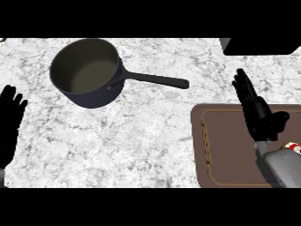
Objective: Pick the cupcake from the tray and place it in the pot
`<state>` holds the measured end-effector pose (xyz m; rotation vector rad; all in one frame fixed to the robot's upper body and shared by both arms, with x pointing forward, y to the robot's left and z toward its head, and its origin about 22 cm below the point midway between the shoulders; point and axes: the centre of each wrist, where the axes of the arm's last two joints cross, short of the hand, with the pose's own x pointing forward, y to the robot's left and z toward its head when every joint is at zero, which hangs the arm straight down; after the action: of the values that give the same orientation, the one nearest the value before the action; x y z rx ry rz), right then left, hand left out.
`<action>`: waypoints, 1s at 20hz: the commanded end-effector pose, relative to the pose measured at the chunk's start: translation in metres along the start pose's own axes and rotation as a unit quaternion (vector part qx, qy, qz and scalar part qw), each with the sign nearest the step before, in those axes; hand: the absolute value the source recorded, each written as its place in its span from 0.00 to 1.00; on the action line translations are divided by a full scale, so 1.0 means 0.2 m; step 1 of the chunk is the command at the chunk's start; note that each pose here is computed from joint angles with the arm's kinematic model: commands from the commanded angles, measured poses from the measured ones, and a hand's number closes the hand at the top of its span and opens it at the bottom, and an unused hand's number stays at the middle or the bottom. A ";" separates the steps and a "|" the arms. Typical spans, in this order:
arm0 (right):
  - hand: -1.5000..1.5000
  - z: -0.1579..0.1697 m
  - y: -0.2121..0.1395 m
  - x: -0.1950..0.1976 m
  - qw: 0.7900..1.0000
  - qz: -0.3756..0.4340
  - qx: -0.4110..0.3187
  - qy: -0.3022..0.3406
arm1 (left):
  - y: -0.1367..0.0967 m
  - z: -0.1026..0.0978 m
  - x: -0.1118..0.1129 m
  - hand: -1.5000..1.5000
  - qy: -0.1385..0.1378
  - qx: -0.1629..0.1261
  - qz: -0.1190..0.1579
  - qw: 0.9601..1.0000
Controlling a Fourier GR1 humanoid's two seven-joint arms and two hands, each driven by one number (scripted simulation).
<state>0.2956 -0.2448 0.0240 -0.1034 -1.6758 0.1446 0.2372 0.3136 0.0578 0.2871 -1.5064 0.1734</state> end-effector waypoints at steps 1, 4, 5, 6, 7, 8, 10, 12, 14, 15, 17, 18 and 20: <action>1.00 0.15 -0.16 -0.02 0.999 0.008 -0.004 0.039 | 0.02 -0.05 0.00 0.50 0.005 -0.002 -0.028 1.000; 1.00 0.19 -0.68 0.00 0.990 0.044 -0.006 0.132 | 0.15 0.01 -0.07 0.50 0.015 0.001 -0.115 0.993; 1.00 0.27 -0.81 -0.04 0.985 0.059 -0.015 0.159 | 0.20 0.01 -0.09 0.50 0.012 0.003 -0.145 0.989; 1.00 0.31 -0.92 -0.01 0.979 0.069 -0.015 0.189 | 0.23 -0.03 -0.06 0.50 0.010 0.012 -0.166 0.986; 1.00 0.17 -0.96 0.22 0.935 0.349 -0.005 0.064 | 0.16 0.02 -0.10 0.50 0.030 -0.006 -0.138 0.990; 0.00 0.24 -1.04 0.18 0.932 0.357 -0.055 0.043 | 0.17 0.04 -0.13 0.50 0.041 -0.003 -0.143 0.989; 0.00 0.35 -1.06 0.10 0.937 0.343 -0.056 -0.037 | 0.18 0.07 -0.21 0.50 0.053 -0.008 -0.145 0.988; 0.00 0.52 -1.18 0.07 0.944 0.320 -0.052 -0.066 | 0.12 0.06 -0.18 0.50 0.043 -0.012 -0.151 0.988; 0.00 0.64 -1.32 0.09 0.950 0.298 -0.065 -0.073 | 0.17 0.01 -0.14 0.50 0.036 -0.025 -0.155 0.987; 0.00 0.68 -1.34 0.06 0.953 0.287 -0.066 -0.075 | 0.15 0.03 -0.13 0.50 0.031 -0.035 -0.160 0.986; 0.00 0.73 -1.39 0.13 0.953 0.293 -0.035 -0.062 | 0.15 -0.01 -0.17 0.50 0.038 -0.038 -0.159 0.986; 0.00 0.74 -1.41 0.21 0.951 0.309 -0.013 -0.034 | 0.13 0.04 -0.16 0.50 0.041 -0.041 -0.163 0.985; 0.00 0.61 -1.43 0.28 0.945 0.327 0.011 -0.001 | 0.12 -0.02 -0.09 0.50 0.030 -0.052 -0.160 0.985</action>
<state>0.1705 -0.5109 0.0828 -0.6651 -1.6673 0.5705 0.2225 0.3395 0.0263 0.4494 -1.3735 -0.1204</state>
